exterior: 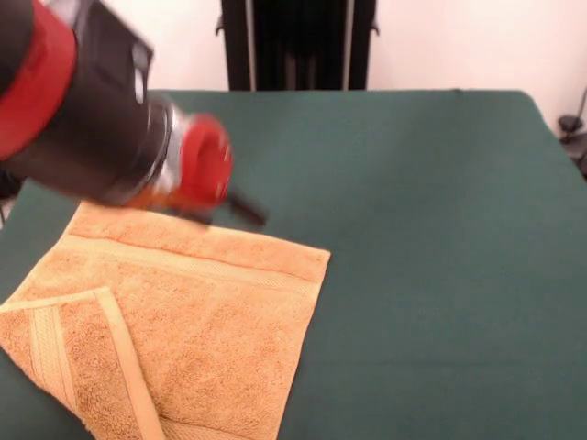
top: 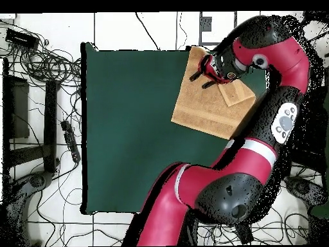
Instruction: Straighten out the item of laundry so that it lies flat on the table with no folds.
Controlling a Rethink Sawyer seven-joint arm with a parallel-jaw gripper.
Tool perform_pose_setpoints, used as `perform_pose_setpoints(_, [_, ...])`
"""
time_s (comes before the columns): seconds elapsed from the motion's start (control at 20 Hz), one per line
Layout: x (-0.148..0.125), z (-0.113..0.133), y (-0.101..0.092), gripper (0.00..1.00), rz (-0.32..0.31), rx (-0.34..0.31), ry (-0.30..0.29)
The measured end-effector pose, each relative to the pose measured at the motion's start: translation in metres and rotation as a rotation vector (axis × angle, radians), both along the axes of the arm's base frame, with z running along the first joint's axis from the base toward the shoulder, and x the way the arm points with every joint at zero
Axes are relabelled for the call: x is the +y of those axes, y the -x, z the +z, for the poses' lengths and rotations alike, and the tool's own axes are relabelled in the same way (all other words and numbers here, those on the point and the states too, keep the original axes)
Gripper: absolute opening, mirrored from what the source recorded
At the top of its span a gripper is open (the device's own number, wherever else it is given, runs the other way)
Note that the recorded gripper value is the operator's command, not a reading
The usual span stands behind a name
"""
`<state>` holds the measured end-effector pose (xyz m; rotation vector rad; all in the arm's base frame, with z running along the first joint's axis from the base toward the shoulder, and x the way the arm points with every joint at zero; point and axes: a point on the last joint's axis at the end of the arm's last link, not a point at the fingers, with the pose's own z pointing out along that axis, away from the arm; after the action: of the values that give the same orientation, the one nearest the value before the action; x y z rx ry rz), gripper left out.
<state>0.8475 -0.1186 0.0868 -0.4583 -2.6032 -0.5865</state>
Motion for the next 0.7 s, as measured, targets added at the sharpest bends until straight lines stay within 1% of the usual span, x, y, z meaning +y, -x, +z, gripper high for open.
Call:
perform_pose_setpoints(0.05, [-0.001,-0.004,-0.001,1.00,-0.001,-0.013,0.022])
perform_pose_setpoints(0.15, [-0.008,-0.029,-0.008,1.00,-0.008,-0.098,0.145])
perform_pose_setpoints(0.35, [-0.011,-0.058,-0.012,1.00,-0.014,-0.175,0.249])
perform_pose_setpoints(0.45, [-0.008,-0.070,-0.011,1.00,-0.015,-0.197,0.280])
perform_pose_setpoints(0.5, [-0.005,-0.076,-0.010,1.00,-0.018,-0.202,0.282])
perform_pose_setpoints(0.7, [0.004,-0.092,-0.005,1.00,-0.027,-0.185,0.260])
